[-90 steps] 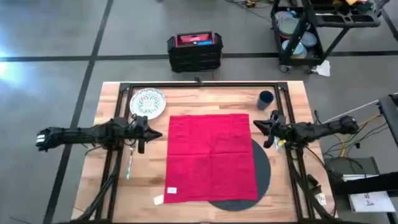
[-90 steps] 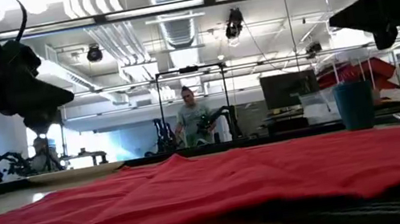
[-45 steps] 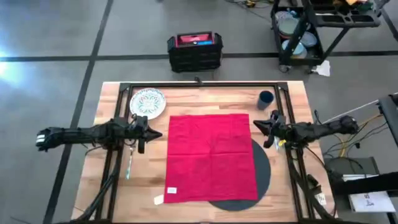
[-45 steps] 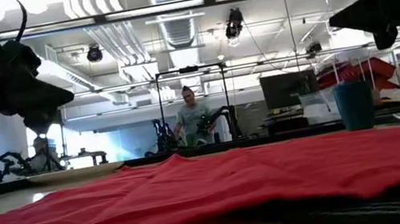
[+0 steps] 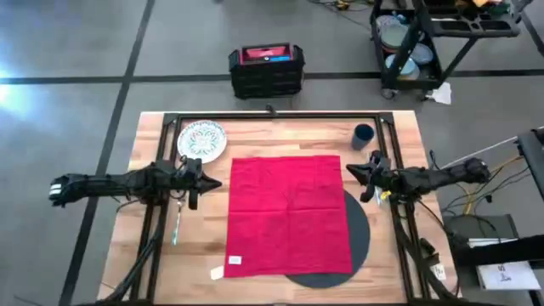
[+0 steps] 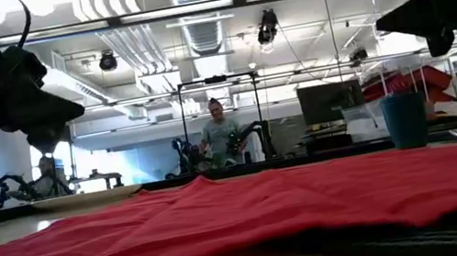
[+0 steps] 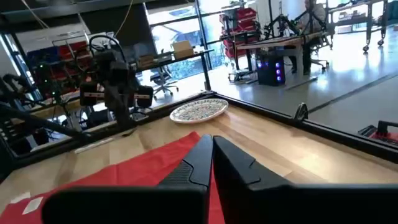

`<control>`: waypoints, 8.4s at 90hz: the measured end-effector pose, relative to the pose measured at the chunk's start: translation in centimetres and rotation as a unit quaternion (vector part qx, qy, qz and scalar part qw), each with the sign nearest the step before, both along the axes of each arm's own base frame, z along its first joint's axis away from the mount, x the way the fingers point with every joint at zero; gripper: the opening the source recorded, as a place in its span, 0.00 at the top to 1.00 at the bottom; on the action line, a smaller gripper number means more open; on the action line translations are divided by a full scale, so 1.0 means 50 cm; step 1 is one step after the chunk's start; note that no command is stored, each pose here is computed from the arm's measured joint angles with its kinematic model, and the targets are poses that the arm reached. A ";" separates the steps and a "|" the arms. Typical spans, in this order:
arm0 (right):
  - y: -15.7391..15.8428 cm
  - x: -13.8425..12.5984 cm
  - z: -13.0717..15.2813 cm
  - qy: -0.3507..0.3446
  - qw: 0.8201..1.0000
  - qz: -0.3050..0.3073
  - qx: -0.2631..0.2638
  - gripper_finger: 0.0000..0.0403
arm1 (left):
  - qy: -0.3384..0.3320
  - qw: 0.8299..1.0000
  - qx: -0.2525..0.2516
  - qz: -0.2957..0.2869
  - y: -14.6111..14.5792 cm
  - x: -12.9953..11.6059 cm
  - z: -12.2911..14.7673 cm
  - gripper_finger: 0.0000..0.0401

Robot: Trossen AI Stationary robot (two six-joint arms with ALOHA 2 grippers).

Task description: Set table place

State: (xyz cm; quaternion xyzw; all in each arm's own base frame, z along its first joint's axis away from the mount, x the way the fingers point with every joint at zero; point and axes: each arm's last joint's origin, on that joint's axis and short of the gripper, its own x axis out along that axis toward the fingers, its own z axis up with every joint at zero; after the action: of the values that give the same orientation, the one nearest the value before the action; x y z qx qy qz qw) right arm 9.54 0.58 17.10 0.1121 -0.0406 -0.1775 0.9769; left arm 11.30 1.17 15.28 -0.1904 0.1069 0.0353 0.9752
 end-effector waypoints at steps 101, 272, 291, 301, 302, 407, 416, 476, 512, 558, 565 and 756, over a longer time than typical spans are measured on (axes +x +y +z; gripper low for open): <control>0.000 0.000 0.000 0.000 1.000 0.000 0.000 1.00 | 0.000 1.000 0.000 0.000 0.000 0.000 0.000 1.00; -0.001 0.000 0.003 -0.098 0.967 0.006 0.235 1.00 | -0.081 0.986 -0.118 0.086 0.008 0.004 0.027 1.00; -0.001 -0.009 0.054 -0.134 0.968 0.033 0.210 1.00 | -0.084 0.981 -0.168 0.049 0.004 0.006 0.065 1.00; -0.007 -0.035 0.138 -0.108 0.975 0.027 0.191 1.00 | -0.050 0.989 -0.130 0.042 0.003 0.006 0.134 1.00; -0.008 -0.038 0.147 -0.102 0.976 0.026 0.189 1.00 | -0.048 0.990 -0.124 0.041 0.003 0.005 0.143 1.00; -0.144 0.174 0.533 0.458 0.884 -0.046 0.080 1.00 | 0.419 0.902 0.087 0.062 0.241 0.281 0.470 1.00; -0.177 0.181 0.480 0.449 0.886 -0.013 0.112 1.00 | 0.408 0.909 0.070 0.042 0.260 0.297 0.442 1.00; -0.255 0.233 0.178 0.376 0.905 0.079 0.185 1.00 | 0.388 0.908 -0.139 0.075 0.292 0.289 0.177 1.00; -0.266 0.229 0.166 0.395 0.901 -0.031 0.175 1.00 | 0.446 0.880 -0.094 0.136 0.292 0.269 0.137 1.00; -0.315 0.233 0.093 0.377 0.868 0.026 0.323 1.00 | 0.439 0.874 -0.174 0.111 0.330 0.267 0.091 1.00; -0.318 0.238 0.079 0.392 0.863 0.041 0.316 1.00 | 0.455 0.863 -0.191 0.108 0.331 0.268 0.075 1.00; -0.329 0.188 0.023 0.522 0.793 -0.027 0.312 0.63 | 0.464 0.861 -0.198 0.059 0.330 0.292 0.015 1.00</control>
State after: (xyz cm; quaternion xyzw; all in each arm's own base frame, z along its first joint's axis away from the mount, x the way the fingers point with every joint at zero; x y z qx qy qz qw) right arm 18.92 -15.87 18.28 0.2998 0.5303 -0.2387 0.7563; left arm 25.91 17.65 16.03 -0.3474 0.5402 0.1553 0.7506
